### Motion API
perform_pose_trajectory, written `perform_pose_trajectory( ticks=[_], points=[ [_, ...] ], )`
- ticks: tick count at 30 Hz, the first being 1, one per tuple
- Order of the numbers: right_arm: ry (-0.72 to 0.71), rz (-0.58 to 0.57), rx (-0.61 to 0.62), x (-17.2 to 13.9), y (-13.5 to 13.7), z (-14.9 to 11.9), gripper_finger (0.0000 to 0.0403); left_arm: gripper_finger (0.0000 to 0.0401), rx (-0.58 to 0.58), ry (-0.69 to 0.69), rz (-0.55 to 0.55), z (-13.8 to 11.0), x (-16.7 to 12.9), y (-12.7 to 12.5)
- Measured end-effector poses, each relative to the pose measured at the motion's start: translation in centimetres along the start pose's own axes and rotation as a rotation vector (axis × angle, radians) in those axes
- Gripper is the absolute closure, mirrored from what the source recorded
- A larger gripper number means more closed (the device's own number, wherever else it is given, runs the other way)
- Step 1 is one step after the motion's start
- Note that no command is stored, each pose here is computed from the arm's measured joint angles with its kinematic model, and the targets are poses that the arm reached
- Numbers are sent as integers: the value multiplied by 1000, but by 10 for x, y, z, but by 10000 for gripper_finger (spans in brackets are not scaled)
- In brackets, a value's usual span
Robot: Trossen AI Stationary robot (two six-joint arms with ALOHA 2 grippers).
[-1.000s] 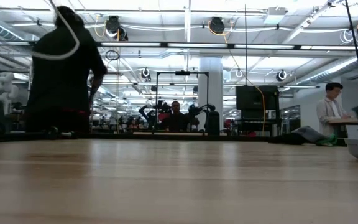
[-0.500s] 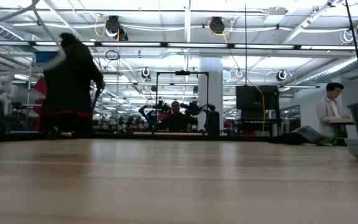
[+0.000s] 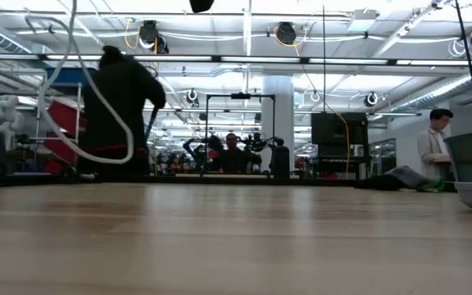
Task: Coil cords
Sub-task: Coil the white cable wire onto the spool
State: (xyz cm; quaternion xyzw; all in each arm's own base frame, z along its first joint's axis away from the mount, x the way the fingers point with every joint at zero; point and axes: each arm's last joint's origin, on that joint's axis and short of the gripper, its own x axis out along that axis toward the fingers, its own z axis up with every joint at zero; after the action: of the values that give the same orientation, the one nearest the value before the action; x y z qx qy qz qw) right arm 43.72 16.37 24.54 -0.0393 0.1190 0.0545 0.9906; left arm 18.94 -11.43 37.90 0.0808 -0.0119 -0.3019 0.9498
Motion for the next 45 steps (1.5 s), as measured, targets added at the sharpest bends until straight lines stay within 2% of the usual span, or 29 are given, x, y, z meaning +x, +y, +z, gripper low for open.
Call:
perform_pose_trajectory(
  ticks=[3,8,12,16,20,23,27,32,35,41,45],
  points=[
    [27,2,-8,-5,0,3,392,399,1,5,0,0,0,0],
    [208,-62,-38,-30,-1,8,353,399,1,5,3,0,-1,0],
    [328,-83,-5,-47,2,6,318,399,1,9,4,0,0,0],
    [382,-79,2,-48,7,-1,292,399,-1,7,5,1,-2,0],
    [423,-78,-53,-36,12,-20,273,399,-1,4,-2,1,-2,-2],
    [382,-76,-79,-22,11,-27,264,399,-1,4,-9,1,-2,-3],
    [279,-76,-53,-6,10,-31,257,399,0,5,-13,1,-2,-4],
    [230,6,-34,4,15,-36,257,399,0,4,-13,1,-2,-4],
    [231,6,-34,9,17,-44,257,399,0,2,-13,2,-2,-4],
    [224,-99,1,22,5,-59,262,399,1,-9,-11,3,-2,-4],
    [251,-135,44,30,-4,-71,299,399,1,-11,-11,3,-2,-4]
  ],
)
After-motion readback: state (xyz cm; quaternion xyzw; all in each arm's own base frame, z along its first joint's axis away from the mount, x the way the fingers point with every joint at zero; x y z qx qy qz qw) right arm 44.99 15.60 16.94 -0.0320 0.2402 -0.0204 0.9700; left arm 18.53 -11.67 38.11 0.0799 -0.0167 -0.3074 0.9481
